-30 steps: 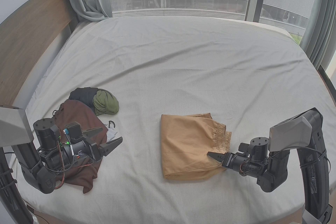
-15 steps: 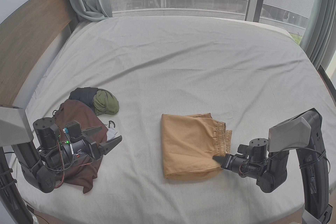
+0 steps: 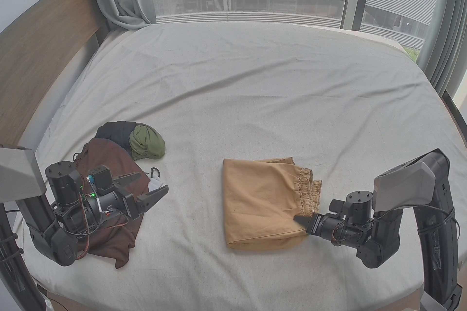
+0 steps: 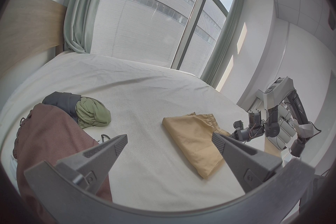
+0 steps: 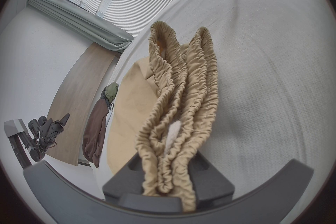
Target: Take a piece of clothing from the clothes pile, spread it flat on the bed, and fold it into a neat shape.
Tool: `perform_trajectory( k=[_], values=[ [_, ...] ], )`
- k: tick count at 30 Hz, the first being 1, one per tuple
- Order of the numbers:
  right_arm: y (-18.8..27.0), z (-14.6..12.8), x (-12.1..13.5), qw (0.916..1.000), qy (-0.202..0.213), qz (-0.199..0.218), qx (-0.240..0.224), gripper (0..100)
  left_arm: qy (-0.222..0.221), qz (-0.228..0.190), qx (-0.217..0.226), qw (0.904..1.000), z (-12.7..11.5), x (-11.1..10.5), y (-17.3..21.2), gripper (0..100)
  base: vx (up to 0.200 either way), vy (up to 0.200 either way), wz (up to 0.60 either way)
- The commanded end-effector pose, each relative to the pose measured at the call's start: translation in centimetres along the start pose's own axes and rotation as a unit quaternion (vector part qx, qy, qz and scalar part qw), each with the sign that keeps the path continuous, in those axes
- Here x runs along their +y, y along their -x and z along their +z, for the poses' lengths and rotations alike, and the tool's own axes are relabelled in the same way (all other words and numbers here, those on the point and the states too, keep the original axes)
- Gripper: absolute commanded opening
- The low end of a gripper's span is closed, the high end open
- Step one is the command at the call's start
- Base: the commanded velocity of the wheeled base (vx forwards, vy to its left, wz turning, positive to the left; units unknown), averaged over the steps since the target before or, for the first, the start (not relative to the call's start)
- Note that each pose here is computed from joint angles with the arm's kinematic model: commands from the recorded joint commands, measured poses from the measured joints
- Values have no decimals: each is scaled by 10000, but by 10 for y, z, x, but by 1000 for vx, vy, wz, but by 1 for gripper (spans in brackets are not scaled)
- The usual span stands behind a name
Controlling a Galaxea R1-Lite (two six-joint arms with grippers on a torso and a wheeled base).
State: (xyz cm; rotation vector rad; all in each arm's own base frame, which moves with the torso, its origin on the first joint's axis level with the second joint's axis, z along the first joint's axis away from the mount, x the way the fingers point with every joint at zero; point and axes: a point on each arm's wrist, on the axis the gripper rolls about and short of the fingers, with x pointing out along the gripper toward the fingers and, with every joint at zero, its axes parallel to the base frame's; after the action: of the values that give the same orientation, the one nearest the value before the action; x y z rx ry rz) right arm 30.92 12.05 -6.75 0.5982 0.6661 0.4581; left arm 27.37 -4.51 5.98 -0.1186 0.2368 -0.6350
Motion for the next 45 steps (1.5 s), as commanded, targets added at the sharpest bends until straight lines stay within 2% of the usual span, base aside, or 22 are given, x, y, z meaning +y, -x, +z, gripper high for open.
perform_trajectory(
  k=[1,14,22,25,32,37,45],
  values=[
    [6,5,15,9998,96,169,-55,0,7,14,-18,10000,1,1,0,100,0,0,0],
    [37,32,70,9935,421,980,-390,0,-37,49,-57,10000,3,2,2,100,0,0,0],
    [41,36,82,9907,502,1176,-475,0,-102,82,-133,9998,8,-1,6,100,0,0,0],
    [42,43,92,9869,592,1383,-584,0,-121,53,-209,9997,12,-5,9,100,0,0,0],
    [43,54,104,9820,682,1578,-789,0,-151,61,-210,9996,12,-4,9,100,0,0,0],
    [37,65,115,9761,763,1779,-986,0,-150,-30,-124,9998,8,-10,6,100,0,0,0],
    [29,81,126,9743,779,1833,-1054,0,-113,40,52,9999,-1,-26,-6,100,0,0,0]
  ],
)
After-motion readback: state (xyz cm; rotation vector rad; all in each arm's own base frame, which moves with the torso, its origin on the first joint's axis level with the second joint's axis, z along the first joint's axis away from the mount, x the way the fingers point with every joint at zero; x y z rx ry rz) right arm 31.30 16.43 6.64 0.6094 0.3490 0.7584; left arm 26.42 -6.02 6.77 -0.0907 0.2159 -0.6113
